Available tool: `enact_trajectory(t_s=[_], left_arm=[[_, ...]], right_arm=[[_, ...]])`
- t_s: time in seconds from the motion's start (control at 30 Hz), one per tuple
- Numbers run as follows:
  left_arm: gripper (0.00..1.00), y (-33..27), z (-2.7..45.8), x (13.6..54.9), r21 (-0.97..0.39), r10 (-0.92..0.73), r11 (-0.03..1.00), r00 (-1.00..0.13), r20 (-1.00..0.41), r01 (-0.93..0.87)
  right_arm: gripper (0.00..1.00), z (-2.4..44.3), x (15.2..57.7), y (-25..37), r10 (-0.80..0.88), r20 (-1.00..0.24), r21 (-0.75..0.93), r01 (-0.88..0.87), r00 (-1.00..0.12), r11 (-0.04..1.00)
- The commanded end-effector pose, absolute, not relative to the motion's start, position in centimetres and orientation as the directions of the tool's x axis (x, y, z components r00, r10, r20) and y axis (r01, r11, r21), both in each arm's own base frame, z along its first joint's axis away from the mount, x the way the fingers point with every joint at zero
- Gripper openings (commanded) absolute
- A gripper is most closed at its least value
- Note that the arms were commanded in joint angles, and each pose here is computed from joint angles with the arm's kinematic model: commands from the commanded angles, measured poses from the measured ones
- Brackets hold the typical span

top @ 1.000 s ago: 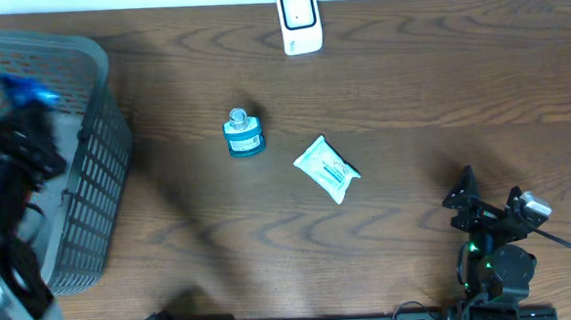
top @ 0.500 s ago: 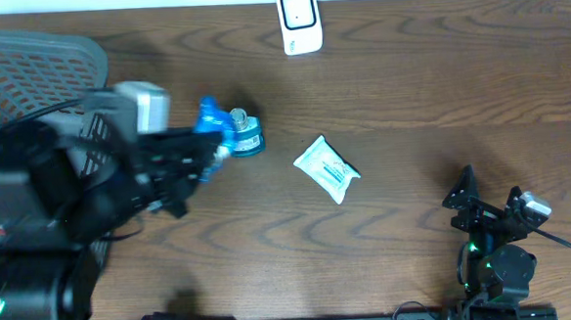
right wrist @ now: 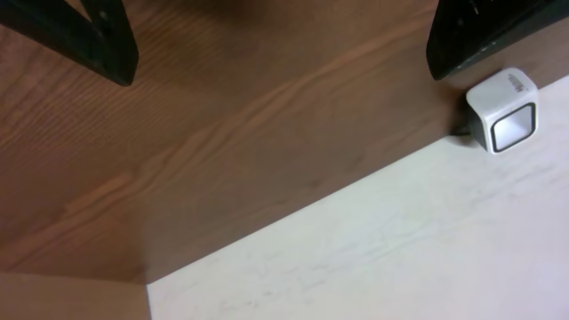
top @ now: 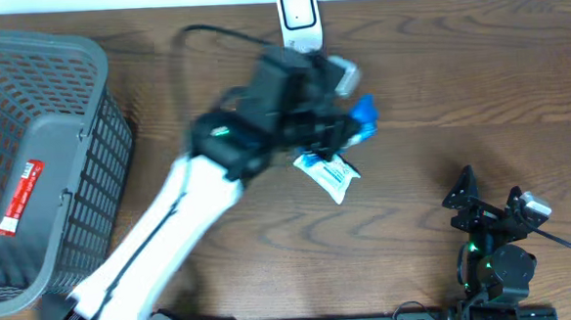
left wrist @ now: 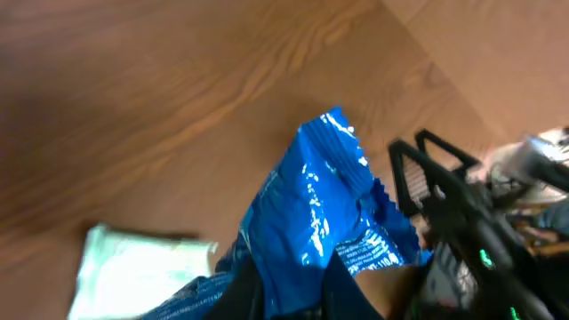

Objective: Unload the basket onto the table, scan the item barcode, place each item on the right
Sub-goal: 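Carry the Oreo pack with the left gripper toward the scanner, then lower the Oreo pack right of the tissue pack and open left gripper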

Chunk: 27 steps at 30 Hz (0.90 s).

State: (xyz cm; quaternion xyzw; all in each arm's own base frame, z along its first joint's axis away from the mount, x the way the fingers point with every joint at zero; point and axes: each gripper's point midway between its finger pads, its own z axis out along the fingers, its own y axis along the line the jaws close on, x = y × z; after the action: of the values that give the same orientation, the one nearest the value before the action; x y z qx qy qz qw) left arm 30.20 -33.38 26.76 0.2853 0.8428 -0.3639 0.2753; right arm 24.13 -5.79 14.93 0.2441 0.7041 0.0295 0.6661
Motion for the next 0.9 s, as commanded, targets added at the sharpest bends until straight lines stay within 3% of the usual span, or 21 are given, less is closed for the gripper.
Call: enact_trajectory(t_s=[0.0,0.23,0.33,0.53,0.57,0.67,0.7,0.73,0.87], left_arm=[[0.07,-36.6,23.9,32.1,-0.557,0.170,0.619,-0.786,-0.594,0.554],[0.07,-41.0,16.8,36.3,-0.749,-0.100,0.629,-0.935,-0.342,0.207],[0.07,-40.9,12.5,37.3,-0.735,-0.168,0.674,-0.951,-0.261,0.082],[0.08,-40.8,8.4,37.4,-0.699,-0.159,0.713,-0.963,-0.219,0.042],[0.12,-40.8,8.0,37.4,-0.694,-0.160,0.719,-0.963,-0.218,0.038],[0.56,-40.6,7.8,37.6,-0.687,-0.168,0.726,-0.959,-0.226,0.034],[0.82,-40.7,7.9,37.7,-0.690,-0.170,0.723,-0.958,-0.231,0.038],[0.96,-40.8,8.1,37.9,-0.694,-0.171,0.718,-0.956,-0.237,0.043],[0.99,-41.3,8.9,38.1,-0.708,-0.155,0.701,-0.952,-0.264,0.082]], right_arm=[[0.99,14.7,24.2,-5.5,0.372,-0.928,0.353,0.297,-0.007,0.887],[0.99,14.7,24.2,-5.5,0.372,-0.928,0.353,0.297,-0.007,0.887],[0.99,14.7,24.2,-5.5,0.372,-0.928,0.353,0.297,-0.007,0.887],[0.99,14.7,24.2,-5.5,0.372,-0.928,0.353,0.297,-0.007,0.887],[0.99,14.7,24.2,-5.5,0.372,-0.928,0.353,0.297,-0.007,0.887],[0.99,14.7,24.2,-5.5,0.372,-0.928,0.353,0.297,-0.007,0.887],[0.99,14.7,24.2,-5.5,0.372,-0.928,0.353,0.297,-0.007,0.887],[0.99,14.7,24.2,-5.5,0.372,-0.928,0.353,0.297,-0.007,0.887],[0.99,14.7,24.2,-5.5,0.372,-0.928,0.353,0.297,-0.007,0.887]])
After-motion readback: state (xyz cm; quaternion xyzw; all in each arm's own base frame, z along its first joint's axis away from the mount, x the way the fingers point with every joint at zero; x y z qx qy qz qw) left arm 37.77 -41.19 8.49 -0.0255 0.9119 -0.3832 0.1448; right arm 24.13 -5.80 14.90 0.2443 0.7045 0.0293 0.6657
